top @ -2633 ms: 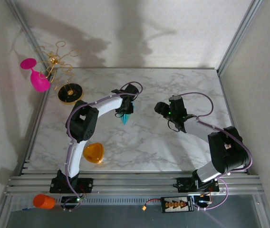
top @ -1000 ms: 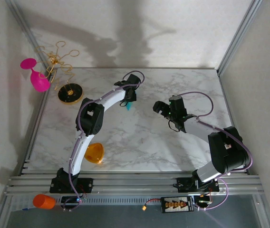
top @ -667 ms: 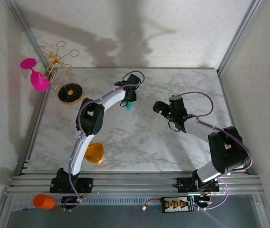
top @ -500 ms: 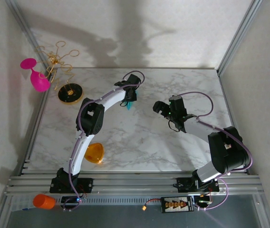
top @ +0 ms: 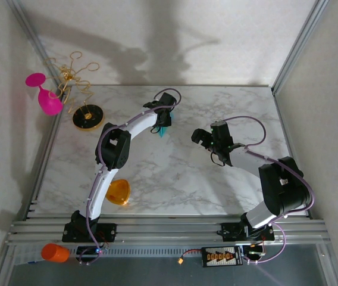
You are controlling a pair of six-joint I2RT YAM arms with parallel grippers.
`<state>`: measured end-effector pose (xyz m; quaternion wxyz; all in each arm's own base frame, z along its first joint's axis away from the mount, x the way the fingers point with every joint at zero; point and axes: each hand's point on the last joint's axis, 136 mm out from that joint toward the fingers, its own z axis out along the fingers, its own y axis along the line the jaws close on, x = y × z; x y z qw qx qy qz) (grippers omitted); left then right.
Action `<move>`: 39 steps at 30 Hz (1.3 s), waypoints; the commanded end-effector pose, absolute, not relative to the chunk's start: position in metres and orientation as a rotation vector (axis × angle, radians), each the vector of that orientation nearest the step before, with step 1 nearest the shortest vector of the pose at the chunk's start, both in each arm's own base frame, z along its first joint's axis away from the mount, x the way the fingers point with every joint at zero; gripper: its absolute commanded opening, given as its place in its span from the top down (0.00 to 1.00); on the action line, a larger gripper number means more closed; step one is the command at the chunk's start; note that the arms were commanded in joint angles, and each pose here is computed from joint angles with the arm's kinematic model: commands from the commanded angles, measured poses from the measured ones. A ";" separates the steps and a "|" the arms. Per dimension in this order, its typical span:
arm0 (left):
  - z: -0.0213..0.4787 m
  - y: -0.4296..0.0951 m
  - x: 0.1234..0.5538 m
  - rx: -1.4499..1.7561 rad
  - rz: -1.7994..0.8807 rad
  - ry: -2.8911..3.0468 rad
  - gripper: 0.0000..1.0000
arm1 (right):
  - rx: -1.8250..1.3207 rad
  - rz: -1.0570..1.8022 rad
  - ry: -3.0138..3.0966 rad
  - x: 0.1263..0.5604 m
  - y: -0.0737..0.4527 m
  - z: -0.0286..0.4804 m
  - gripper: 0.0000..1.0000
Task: Fold a paper plane with a square sheet of paper (pick it up from the middle)
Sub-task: Move the paper plane to the top-center of the table, then reset both arms
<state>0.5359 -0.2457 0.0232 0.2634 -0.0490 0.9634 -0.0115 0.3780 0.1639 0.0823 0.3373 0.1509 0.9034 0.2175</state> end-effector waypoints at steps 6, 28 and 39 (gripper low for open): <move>0.070 -0.237 0.537 -0.185 -0.025 2.556 0.56 | 0.410 0.580 2.336 0.386 0.164 0.089 0.01; 0.255 -0.183 0.501 -0.370 -0.114 2.146 0.39 | 0.302 0.306 2.050 0.403 0.121 0.198 0.01; 0.275 -0.004 0.381 -0.691 0.105 1.706 0.00 | 0.353 -0.105 1.727 0.381 0.039 0.249 0.01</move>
